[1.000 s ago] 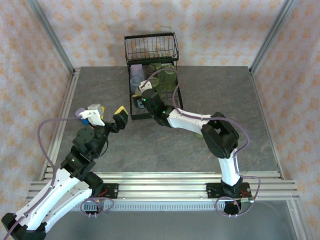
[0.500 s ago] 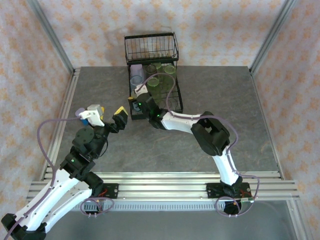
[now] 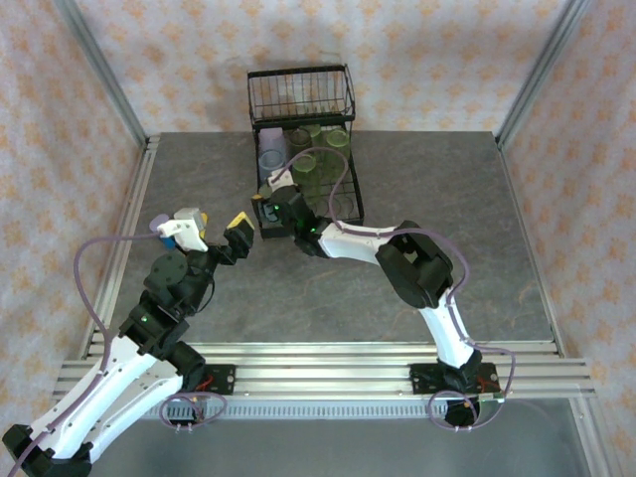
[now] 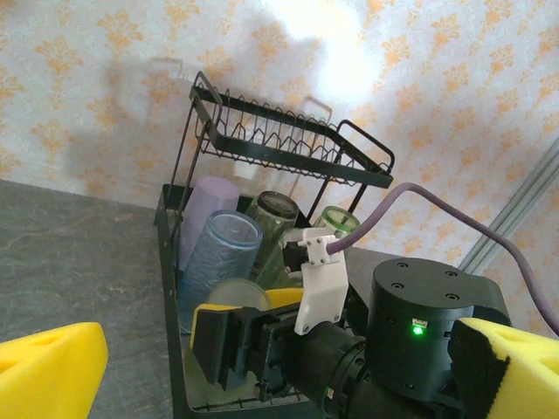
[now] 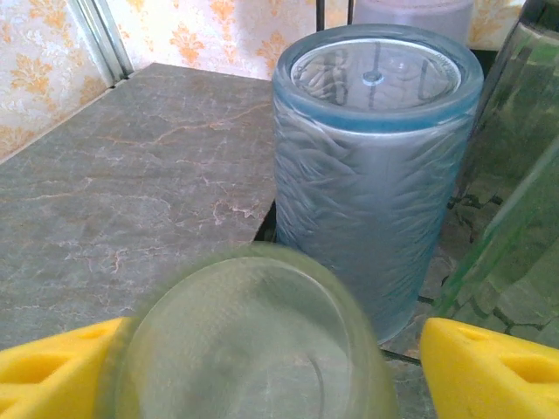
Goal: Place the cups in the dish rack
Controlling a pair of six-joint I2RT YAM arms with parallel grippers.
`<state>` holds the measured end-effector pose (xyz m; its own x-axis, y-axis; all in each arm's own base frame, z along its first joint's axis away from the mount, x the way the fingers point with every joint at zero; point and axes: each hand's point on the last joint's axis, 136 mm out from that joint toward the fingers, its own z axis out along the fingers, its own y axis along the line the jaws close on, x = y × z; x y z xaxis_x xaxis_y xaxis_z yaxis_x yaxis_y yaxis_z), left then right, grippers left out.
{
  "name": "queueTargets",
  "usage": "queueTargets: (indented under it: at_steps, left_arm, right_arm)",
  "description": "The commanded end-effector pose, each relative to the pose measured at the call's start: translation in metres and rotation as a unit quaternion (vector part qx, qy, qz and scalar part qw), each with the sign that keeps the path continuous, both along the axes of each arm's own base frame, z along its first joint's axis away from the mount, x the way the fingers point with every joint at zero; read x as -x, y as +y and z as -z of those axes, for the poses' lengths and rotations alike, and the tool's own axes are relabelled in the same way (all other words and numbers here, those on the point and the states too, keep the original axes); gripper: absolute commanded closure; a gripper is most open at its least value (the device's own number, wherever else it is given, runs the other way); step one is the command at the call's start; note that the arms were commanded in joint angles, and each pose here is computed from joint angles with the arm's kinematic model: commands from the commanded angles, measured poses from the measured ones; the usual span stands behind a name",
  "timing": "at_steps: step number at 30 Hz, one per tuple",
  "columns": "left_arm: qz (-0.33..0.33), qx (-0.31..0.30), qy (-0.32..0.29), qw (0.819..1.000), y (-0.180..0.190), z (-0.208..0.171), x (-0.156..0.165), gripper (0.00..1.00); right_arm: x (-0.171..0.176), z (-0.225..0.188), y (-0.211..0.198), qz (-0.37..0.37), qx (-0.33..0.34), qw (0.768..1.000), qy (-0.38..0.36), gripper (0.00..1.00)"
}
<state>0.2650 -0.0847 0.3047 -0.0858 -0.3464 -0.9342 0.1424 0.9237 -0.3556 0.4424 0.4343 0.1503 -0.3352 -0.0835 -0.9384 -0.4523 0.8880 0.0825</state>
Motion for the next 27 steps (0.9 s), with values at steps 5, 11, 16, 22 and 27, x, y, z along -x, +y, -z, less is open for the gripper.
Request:
queueTargets:
  at_steps: [5, 11, 16, 22, 27]
  left_arm:
    - [-0.009, -0.007, 0.009, 1.0, 0.004, 0.006, 0.0, 0.01]
    - [-0.001, -0.015, 0.018, 1.0, 0.002, 0.006, 0.001, 0.01]
    - [0.016, -0.027, 0.031, 0.999, -0.004, 0.003, 0.002, 0.01]
    - [0.059, -0.035, 0.045, 0.997, -0.02, 0.0, 0.001, 0.01]
    - [0.122, -0.036, 0.072, 0.989, -0.048, 0.004, -0.002, 0.01]
  right_arm:
    - [-0.001, -0.05, 0.0, 0.007, -0.031, 0.999, -0.035, 0.1]
    - [0.01, -0.097, -0.012, 0.004, -0.053, 0.997, -0.052, 0.02]
    - [0.026, -0.138, -0.037, 0.013, -0.056, 0.996, -0.064, 0.01]
    - [0.035, -0.18, -0.102, 0.056, -0.073, 0.994, -0.061, 0.01]
    - [0.042, -0.201, -0.179, 0.119, -0.071, 0.989, -0.053, 0.01]
